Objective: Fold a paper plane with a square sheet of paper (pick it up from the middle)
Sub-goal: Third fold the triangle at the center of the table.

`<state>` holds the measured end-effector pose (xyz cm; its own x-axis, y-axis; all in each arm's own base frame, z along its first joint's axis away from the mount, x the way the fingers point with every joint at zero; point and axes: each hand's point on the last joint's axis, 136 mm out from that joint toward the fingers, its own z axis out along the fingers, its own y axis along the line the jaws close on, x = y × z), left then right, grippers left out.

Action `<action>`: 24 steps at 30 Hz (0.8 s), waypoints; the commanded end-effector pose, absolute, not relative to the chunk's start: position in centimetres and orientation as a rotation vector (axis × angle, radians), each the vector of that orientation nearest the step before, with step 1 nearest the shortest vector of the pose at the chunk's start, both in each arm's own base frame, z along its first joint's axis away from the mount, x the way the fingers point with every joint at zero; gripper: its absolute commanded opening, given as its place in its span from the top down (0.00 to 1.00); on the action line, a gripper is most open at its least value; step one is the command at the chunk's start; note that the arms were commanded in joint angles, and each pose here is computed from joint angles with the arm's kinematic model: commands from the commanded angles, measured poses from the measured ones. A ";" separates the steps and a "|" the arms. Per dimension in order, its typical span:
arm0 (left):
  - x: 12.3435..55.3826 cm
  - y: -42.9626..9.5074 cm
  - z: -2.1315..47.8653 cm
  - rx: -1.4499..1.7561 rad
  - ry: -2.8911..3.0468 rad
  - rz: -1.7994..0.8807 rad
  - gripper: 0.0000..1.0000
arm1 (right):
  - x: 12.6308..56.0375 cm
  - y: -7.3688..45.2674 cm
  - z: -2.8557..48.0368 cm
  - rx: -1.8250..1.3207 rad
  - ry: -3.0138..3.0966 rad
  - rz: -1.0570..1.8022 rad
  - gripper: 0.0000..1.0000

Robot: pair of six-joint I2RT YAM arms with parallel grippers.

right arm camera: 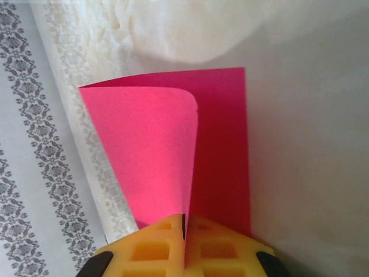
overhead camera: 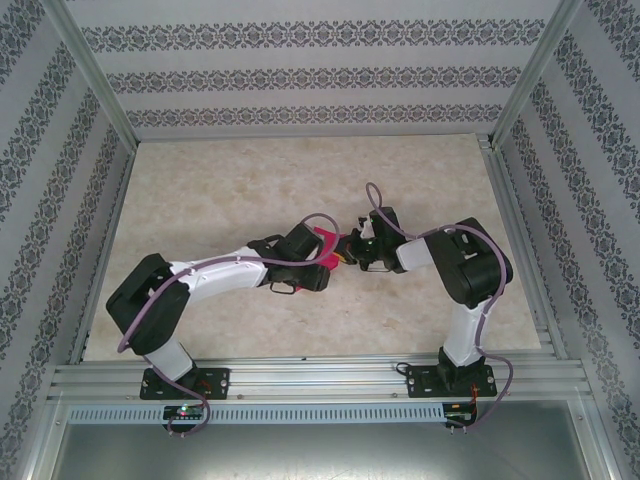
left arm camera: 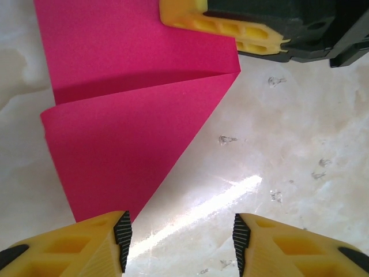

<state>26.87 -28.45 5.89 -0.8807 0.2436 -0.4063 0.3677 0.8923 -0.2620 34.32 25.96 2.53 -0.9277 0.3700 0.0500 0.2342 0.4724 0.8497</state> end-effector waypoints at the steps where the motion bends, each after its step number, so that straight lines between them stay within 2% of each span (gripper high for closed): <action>1: 27.1 -27.4 5.1 0.522 2.690 -0.294 0.44 | 34.9 26.5 4.4 0.523 2.499 1.479 0.94; 7: 28.0 -27.2 4.8 0.544 2.658 -0.189 0.42 | 35.0 27.0 5.5 0.489 2.492 1.521 0.79; 16: 28.3 -28.4 4.1 0.639 2.652 -0.132 0.43 | 35.3 27.5 6.6 0.449 2.481 1.550 0.75; 24: 28.6 -27.3 3.1 0.603 2.650 0.003 0.44 | 35.3 27.6 7.4 0.429 2.484 1.546 0.76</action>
